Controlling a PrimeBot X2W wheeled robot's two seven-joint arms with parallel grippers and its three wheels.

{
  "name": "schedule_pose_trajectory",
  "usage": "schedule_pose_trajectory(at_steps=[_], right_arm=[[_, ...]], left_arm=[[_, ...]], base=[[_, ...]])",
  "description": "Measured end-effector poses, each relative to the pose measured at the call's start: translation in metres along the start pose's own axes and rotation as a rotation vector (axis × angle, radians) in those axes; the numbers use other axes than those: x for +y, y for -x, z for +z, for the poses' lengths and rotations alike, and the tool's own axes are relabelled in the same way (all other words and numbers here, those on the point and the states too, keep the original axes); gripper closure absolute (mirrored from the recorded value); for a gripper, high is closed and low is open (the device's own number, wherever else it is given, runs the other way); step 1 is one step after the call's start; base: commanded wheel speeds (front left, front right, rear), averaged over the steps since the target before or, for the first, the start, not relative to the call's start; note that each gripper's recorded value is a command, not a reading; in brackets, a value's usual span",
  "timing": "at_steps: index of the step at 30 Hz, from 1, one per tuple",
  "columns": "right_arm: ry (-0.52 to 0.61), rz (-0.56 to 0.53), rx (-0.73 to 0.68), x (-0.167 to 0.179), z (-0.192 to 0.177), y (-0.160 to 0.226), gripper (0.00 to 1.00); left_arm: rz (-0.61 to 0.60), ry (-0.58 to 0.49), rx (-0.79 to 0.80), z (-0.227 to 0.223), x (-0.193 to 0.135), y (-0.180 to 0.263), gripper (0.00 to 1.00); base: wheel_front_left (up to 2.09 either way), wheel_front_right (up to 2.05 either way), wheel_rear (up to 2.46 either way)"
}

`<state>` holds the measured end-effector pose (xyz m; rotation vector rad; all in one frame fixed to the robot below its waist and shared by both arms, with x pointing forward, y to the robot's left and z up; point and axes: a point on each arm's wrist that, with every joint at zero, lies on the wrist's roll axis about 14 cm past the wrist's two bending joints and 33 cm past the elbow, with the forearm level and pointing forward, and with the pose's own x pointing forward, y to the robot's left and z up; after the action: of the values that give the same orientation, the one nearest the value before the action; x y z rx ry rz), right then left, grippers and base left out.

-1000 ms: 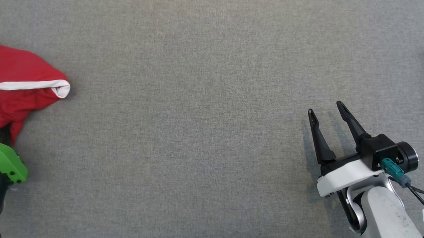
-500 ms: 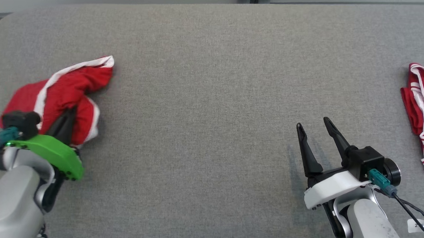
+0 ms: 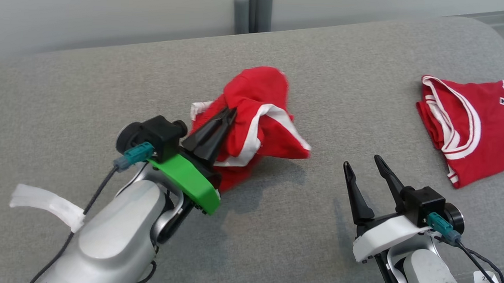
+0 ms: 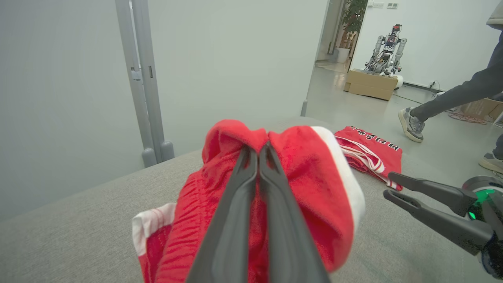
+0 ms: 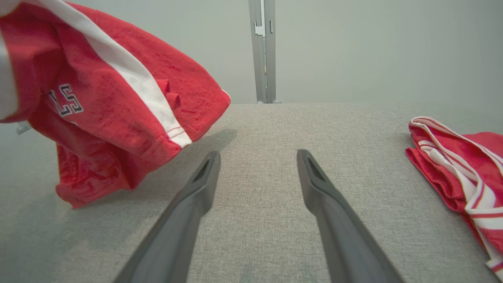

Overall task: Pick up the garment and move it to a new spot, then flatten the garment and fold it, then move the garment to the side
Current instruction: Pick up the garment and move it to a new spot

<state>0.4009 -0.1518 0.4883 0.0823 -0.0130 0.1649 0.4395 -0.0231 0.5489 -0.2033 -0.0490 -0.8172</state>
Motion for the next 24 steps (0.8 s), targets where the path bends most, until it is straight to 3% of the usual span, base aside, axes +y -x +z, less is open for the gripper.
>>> schedule_pose_trajectory(at_steps=[3, 7, 8, 9, 10, 17, 24], right_arm=[[0.004, -0.024, -0.003, -0.007, 0.002, 0.007, 0.0], [0.009, -0.065, -0.012, -0.019, 0.006, 0.015, 0.0], [0.011, -0.074, -0.012, -0.022, 0.007, 0.016, 0.0], [0.011, -0.081, -0.011, -0.024, 0.007, 0.018, 0.0], [0.012, -0.088, -0.01, -0.027, 0.006, 0.019, 0.0], [0.008, -0.07, -0.006, -0.021, 0.004, 0.016, 0.0], [-0.004, -0.005, 0.016, 0.001, -0.003, 0.01, 0.0]], left_arm=[[-0.064, 0.01, 0.041, -0.017, -0.023, -0.009, 1.0], [-0.057, 0.04, 0.098, -0.039, -0.026, -0.015, 1.0], [-0.05, 0.035, 0.121, -0.047, -0.023, -0.015, 0.76], [-0.032, 0.041, 0.141, -0.055, -0.019, -0.012, 0.31], [-0.007, 0.051, 0.159, -0.063, -0.012, -0.009, 0.0], [0.242, 0.056, 0.241, -0.093, 0.047, 0.038, 0.0], [0.422, 0.088, 0.207, -0.093, 0.069, 0.097, 0.0]], base=[[0.0, 0.0, 0.0], [0.0, 0.0, 0.0], [0.0, 0.0, 0.0], [0.0, 0.0, 0.0], [0.0, 0.0, 0.0], [0.0, 0.0, 0.0], [0.0, 0.0, 0.0]])
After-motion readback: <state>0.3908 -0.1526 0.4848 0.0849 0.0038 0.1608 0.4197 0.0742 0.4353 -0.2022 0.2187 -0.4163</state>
